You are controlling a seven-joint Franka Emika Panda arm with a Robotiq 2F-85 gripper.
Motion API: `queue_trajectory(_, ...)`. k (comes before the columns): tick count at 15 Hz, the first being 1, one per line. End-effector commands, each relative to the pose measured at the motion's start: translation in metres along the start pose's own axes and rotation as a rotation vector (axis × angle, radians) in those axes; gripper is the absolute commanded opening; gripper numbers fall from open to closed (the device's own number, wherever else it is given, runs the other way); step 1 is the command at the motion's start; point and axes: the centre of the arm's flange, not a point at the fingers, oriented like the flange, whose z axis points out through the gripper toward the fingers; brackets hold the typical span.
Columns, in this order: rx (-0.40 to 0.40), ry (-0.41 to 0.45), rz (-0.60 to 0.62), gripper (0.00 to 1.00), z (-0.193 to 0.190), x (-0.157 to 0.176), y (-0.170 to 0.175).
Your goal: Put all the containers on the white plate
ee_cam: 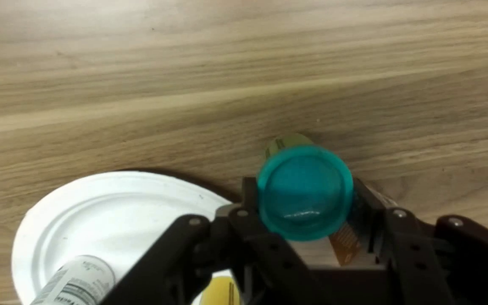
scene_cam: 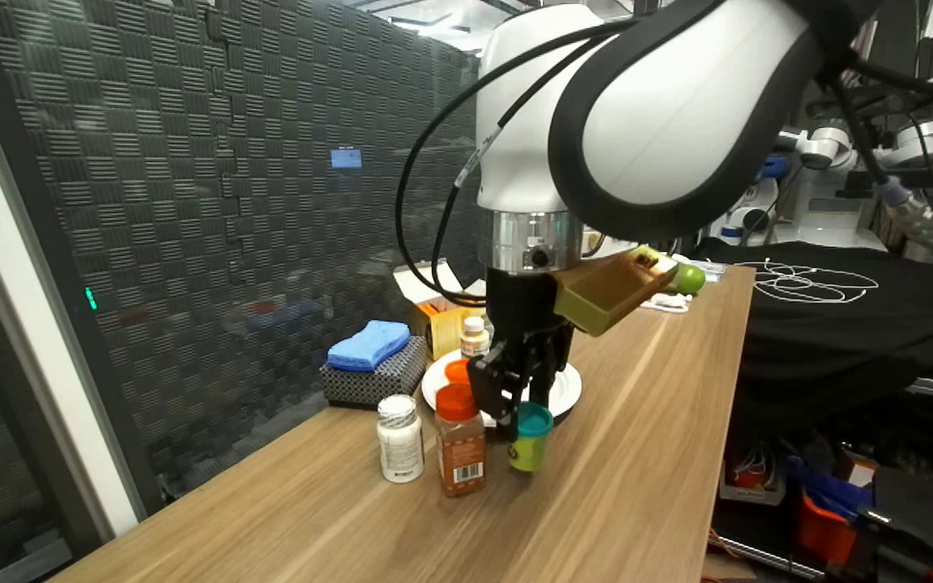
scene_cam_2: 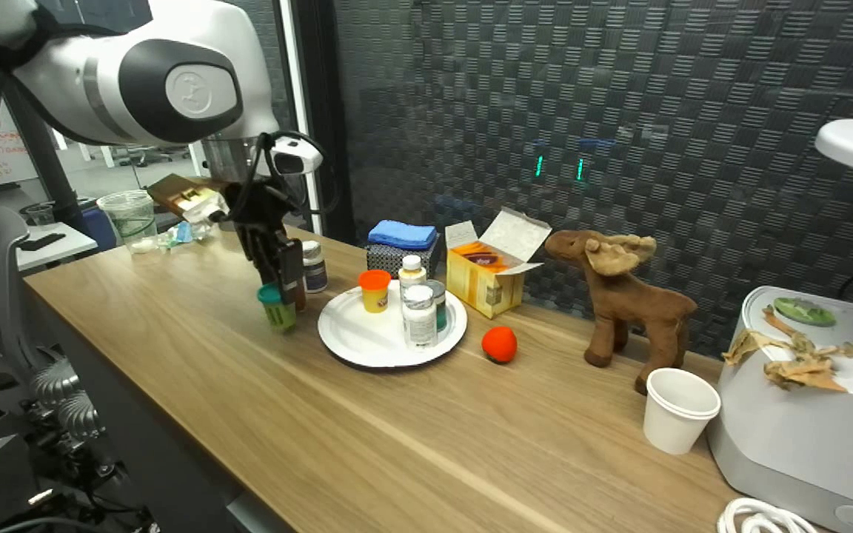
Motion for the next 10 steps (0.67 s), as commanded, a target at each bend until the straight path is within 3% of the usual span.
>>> queue_trajectory(1, -0.04, 0.044, 0.045, 0.28, -0.032, 0.011, 0.028)
queue_trajectory(4, -0.071, 0.047, 0.086, 0.28, -0.031, 0.032, 0.058)
queue_trajectory(10, -0.051, 0.028, 0.168, 0.28, -0.012, 0.07, 0.107)
